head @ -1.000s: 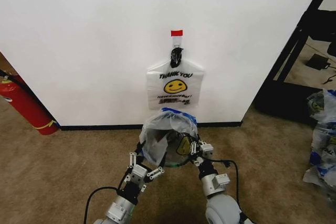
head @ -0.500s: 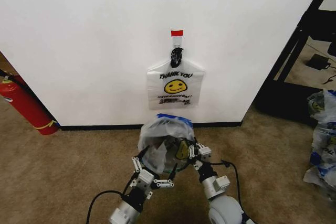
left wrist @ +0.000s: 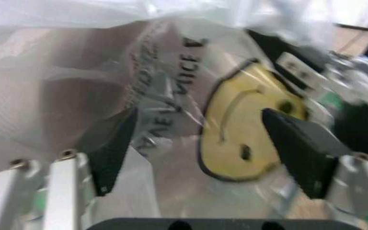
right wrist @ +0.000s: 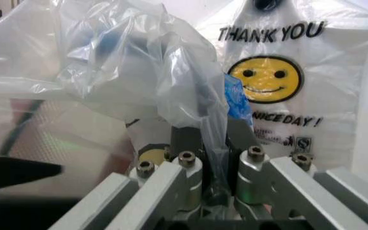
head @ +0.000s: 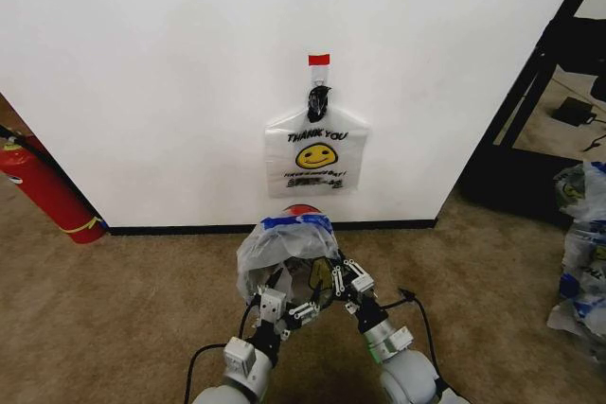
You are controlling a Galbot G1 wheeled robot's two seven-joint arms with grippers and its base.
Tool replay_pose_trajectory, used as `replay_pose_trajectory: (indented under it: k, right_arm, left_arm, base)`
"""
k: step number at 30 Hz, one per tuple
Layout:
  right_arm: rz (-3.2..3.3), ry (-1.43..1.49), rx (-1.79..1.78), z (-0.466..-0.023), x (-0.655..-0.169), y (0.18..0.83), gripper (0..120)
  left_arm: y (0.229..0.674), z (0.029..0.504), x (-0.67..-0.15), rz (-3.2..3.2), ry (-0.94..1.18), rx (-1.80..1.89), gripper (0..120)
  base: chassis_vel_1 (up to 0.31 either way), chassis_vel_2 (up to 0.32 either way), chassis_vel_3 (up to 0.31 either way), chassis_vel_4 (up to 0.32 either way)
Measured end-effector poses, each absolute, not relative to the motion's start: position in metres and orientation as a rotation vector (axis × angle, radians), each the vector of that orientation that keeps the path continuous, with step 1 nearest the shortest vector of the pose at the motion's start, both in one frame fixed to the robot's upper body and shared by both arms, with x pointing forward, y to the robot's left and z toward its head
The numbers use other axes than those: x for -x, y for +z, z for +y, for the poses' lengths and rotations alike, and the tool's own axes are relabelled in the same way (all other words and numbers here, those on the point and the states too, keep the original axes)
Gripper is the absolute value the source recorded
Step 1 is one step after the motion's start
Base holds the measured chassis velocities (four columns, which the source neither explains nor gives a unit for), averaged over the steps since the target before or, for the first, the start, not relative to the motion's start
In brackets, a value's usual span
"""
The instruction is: Pick up the garbage bag from the wall and place it over the trash bin.
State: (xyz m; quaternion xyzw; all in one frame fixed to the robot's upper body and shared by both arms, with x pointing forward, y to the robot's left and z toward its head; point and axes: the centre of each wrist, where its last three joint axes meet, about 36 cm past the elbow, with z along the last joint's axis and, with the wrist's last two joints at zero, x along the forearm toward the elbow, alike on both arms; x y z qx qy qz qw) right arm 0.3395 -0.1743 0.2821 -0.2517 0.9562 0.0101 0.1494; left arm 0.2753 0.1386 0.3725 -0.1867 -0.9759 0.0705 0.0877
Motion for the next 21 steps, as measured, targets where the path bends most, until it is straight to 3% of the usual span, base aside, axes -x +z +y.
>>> replay_pose_trajectory:
  k: [8, 11, 18, 21]
  right_arm:
    - [2.732, 0.053, 0.721, -0.168, -0.335, 0.282, 1]
    - [2.725, 0.056, 0.717, -0.165, -0.334, 0.283, 1]
    - [2.688, 0.044, 0.734, -0.157, -0.330, 0.281, 1]
    - [2.685, 0.048, 0.742, -0.155, -0.329, 0.280, 1]
  left_arm:
    - [0.374, 0.127, -0.293, -2.904, 0.262, 0.305, 48]
    - [0.374, 0.123, -0.294, -2.901, 0.280, 0.268, 43]
    - [0.373, 0.106, -0.303, -2.888, 0.349, 0.121, 8]
    - [0.371, 0.103, -0.306, -2.893, 0.342, 0.099, 1]
  base:
    - [0.000, 0.000, 0.000, 0.000]
    - [0.000, 0.000, 0.000, 0.000]
    - [0.000, 0.000, 0.000, 0.000]
    - [0.000, 0.000, 0.000, 0.000]
